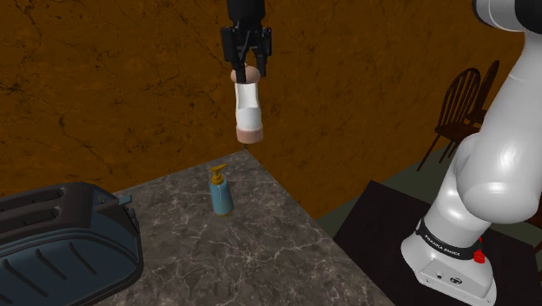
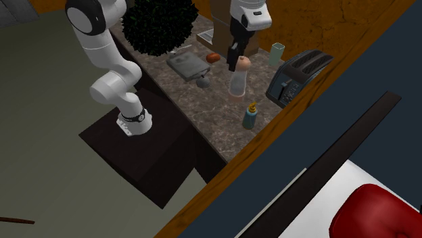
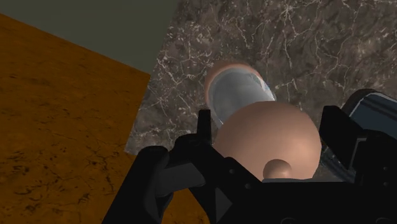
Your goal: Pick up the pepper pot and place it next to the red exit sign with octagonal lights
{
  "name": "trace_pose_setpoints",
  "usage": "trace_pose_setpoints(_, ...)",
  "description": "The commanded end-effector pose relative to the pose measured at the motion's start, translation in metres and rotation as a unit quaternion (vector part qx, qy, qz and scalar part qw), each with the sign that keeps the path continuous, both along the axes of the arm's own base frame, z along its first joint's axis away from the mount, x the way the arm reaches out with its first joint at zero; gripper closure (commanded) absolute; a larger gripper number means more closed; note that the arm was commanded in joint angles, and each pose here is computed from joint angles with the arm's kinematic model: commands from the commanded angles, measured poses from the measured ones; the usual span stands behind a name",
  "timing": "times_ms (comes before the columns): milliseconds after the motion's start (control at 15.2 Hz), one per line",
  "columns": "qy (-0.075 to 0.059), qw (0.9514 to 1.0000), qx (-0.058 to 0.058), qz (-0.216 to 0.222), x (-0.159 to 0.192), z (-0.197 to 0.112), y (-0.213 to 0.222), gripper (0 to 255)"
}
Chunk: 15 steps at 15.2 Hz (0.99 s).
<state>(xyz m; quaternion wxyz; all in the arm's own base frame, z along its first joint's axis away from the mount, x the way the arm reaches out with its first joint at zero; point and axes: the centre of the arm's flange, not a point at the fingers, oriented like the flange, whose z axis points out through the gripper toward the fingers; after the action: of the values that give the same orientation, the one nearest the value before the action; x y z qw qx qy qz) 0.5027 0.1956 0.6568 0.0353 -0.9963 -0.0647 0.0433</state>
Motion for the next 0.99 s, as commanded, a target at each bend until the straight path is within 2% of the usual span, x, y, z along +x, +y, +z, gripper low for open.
trace_pose_setpoints(0, 0.000, 1.0000, 0.000, 0.000, -0.018, 0.000, 0.016, 255)
trace_pose_setpoints(924, 0.000, 1.0000, 0.000, 0.000, -0.155, 0.001, 0.140, 255)
